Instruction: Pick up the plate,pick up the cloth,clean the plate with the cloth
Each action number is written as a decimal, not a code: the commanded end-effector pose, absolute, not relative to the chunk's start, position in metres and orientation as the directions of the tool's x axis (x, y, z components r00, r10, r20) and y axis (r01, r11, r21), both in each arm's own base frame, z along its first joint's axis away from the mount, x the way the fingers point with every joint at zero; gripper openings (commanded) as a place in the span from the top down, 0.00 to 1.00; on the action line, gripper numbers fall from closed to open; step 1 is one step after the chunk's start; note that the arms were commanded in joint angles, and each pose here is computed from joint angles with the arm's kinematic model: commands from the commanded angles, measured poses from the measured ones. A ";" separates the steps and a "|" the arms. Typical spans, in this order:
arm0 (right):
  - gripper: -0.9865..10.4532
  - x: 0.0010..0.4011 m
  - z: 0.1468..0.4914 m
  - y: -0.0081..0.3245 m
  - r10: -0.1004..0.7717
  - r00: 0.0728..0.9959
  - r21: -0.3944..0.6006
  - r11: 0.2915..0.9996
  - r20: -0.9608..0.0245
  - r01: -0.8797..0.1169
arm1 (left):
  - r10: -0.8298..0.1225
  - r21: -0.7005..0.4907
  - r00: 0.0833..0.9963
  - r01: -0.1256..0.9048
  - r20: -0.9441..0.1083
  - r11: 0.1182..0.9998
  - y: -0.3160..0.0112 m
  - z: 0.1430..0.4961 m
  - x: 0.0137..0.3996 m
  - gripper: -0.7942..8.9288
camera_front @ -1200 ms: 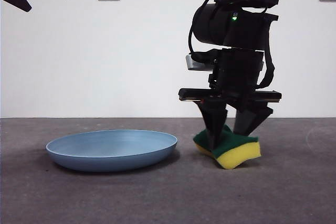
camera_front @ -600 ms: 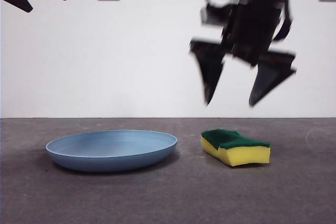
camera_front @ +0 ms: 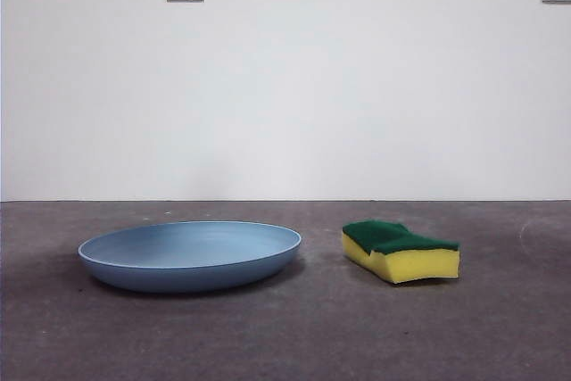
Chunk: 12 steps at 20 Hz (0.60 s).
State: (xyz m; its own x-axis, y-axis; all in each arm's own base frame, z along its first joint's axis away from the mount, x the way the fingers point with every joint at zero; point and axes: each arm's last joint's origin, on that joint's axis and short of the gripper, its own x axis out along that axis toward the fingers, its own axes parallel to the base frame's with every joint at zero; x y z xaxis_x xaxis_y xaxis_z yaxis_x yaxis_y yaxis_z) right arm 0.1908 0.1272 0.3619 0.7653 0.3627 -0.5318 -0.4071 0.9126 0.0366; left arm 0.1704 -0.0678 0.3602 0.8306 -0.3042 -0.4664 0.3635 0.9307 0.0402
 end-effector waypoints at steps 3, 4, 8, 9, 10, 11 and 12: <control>0.92 0.157 0.333 0.113 0.353 0.808 0.005 0.917 -0.472 -0.398 | -0.310 0.050 0.902 0.339 -0.299 0.939 -0.054 0.350 0.138 0.93; 0.92 0.148 0.322 0.109 0.346 0.819 -0.004 0.920 -0.458 -0.391 | -0.307 0.038 0.912 0.329 -0.273 0.944 -0.051 0.339 0.131 0.93; 0.92 0.126 0.294 0.097 0.387 0.829 0.016 0.909 -0.403 -0.416 | -0.273 0.009 0.944 0.280 -0.184 0.960 -0.040 0.289 0.107 0.93; 0.92 0.125 0.294 0.096 0.386 0.828 0.015 0.909 -0.407 -0.416 | -0.273 -0.013 0.944 0.275 -0.183 0.961 -0.039 0.282 0.103 0.93; 0.91 0.124 0.294 0.096 0.386 0.829 0.015 0.909 -0.405 -0.416 | -0.273 -0.025 0.943 0.273 -0.190 0.962 -0.038 0.279 0.101 0.93; 0.91 0.124 0.294 0.096 0.386 0.829 0.015 0.909 -0.403 -0.416 | -0.273 -0.036 0.940 0.271 -0.207 0.962 -0.037 0.278 0.100 0.93; 0.91 0.124 0.295 0.095 0.386 0.831 0.016 0.910 -0.401 -0.415 | -0.271 -0.034 0.936 0.271 -0.223 0.962 -0.037 0.276 0.099 0.92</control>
